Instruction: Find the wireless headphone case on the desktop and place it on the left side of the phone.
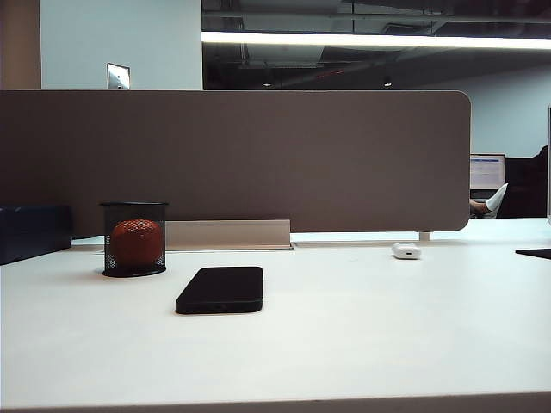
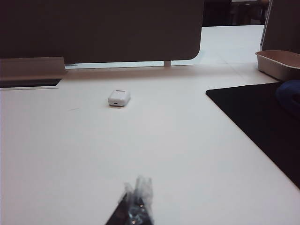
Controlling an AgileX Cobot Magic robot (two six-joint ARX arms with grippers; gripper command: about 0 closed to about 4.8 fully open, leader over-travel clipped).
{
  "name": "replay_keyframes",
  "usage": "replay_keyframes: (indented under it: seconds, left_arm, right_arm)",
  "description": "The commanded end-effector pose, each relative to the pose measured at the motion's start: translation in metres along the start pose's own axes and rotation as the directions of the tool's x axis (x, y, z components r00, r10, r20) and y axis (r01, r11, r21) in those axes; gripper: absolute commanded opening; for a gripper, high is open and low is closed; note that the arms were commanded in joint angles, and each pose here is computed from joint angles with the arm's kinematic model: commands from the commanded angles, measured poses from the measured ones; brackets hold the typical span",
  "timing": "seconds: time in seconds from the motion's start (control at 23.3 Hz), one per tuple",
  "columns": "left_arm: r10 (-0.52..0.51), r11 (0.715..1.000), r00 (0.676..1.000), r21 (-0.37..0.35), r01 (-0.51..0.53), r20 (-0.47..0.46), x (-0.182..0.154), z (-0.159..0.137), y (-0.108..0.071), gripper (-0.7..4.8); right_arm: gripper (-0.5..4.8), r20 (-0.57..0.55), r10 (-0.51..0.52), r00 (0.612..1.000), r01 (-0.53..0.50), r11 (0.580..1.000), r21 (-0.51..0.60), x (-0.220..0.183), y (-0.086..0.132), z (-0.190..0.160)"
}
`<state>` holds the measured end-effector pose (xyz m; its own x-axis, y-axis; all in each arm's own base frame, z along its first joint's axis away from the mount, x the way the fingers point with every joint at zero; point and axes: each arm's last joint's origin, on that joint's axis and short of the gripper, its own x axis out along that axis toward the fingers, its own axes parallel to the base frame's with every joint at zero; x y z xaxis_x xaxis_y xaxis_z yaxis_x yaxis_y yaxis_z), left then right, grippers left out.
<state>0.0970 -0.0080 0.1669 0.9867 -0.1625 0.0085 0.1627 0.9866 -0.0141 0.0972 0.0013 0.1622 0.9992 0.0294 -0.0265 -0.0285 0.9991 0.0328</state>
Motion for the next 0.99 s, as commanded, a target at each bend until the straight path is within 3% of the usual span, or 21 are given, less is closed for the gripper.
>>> replay_keyframes:
  seconds: [0.04, 0.73, 0.99]
  left_arm:
    - [-0.002, 1.0, 1.0, 0.008, 0.002, 0.012, 0.0, 0.001, 0.0, -0.05]
    - [-0.002, 1.0, 1.0, 0.008, 0.002, 0.012, 0.0, 0.001, 0.0, -0.05]
    - [-0.002, 1.0, 1.0, 0.008, 0.002, 0.012, 0.0, 0.001, 0.0, -0.05]
  right_arm:
    - [-0.05, 0.014, 0.0, 1.0, 0.0, 1.0, -0.004, 0.0, 0.0, 0.001]
    - [-0.06, 0.027, 0.005, 1.0, -0.005, 1.0, -0.003, -0.001, 0.0, 0.004]
    - [-0.05, 0.081, -0.022, 0.996, 0.02, 0.999, 0.035, -0.015, 0.001, 0.047]
